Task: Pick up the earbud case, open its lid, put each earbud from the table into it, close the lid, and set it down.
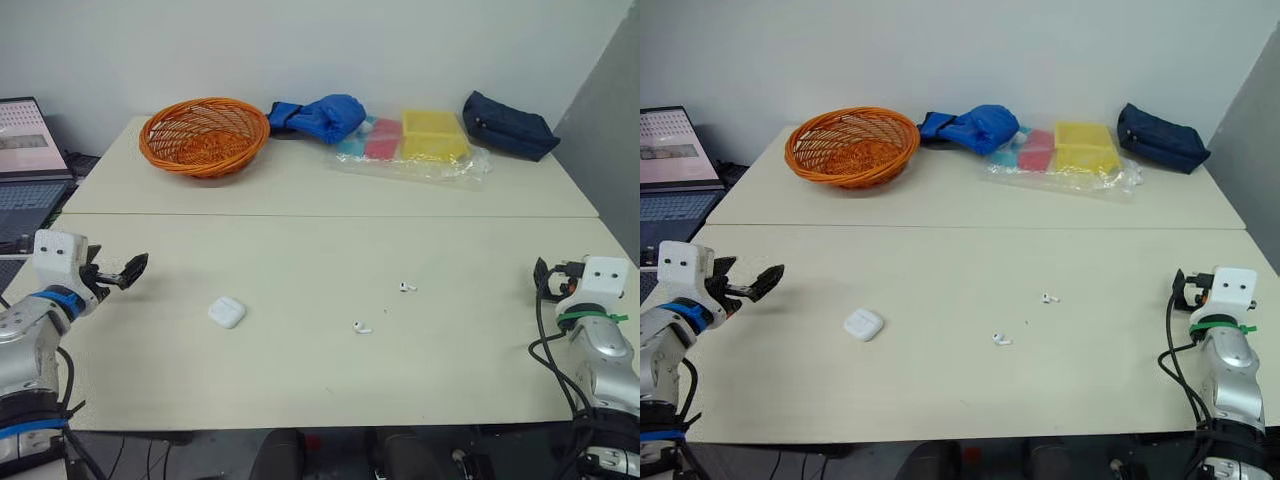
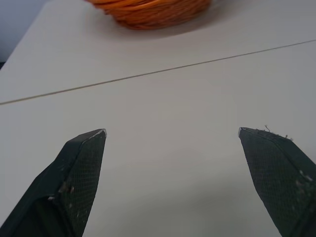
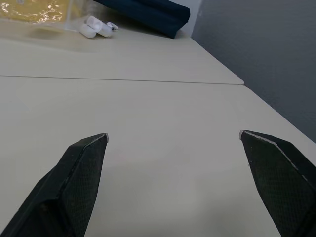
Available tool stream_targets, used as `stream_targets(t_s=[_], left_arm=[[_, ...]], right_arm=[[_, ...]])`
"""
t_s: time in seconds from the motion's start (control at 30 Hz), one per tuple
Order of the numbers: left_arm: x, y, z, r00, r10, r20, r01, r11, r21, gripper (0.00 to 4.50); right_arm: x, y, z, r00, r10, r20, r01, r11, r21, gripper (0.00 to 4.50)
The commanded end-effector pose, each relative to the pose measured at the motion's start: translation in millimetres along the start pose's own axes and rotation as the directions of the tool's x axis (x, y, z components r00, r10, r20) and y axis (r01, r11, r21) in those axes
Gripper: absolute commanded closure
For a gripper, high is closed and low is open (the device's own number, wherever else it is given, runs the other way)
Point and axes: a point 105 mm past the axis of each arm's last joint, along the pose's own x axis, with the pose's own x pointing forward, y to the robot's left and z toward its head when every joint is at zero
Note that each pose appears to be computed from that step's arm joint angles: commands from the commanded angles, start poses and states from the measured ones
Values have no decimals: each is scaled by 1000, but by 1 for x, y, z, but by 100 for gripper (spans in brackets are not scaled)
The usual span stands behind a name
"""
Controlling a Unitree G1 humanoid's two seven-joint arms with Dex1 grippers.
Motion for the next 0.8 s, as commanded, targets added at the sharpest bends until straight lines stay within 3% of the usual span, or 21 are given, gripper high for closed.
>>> stream_targets(t_s=[0.03,0.1,0.13,0.23,0.37,0.47,0.63,0.8], left_arm=[[-10,-40,34,972,-235,22,233,970,65,2],[-17,-59,37,944,-330,-11,329,941,73,2],[-23,-71,38,921,-389,-36,391,916,87,2],[-34,-98,35,865,-494,-89,500,862,77,2],[-42,-111,24,844,-520,-132,529,848,41,2],[-51,-119,1,834,-513,-204,526,850,16,2],[-49,-117,-13,849,-479,-225,491,871,-2,2],[-34,-106,-25,881,-417,-223,427,904,-2,2]], right_arm=[[12,51,44,946,300,127,-296,954,-48,0],[10,87,67,845,505,174,-501,863,-74,0],[2,116,82,734,651,193,-647,757,-91,0],[-31,174,104,408,892,194,-892,435,-124,0],[-62,206,110,166,973,161,-973,188,-134,0],[-102,237,118,-87,986,141,-989,-68,-129,0],[-128,250,130,-227,966,123,-968,-210,-135,0],[-137,255,138,-261,960,102,-958,-244,-151,0]])
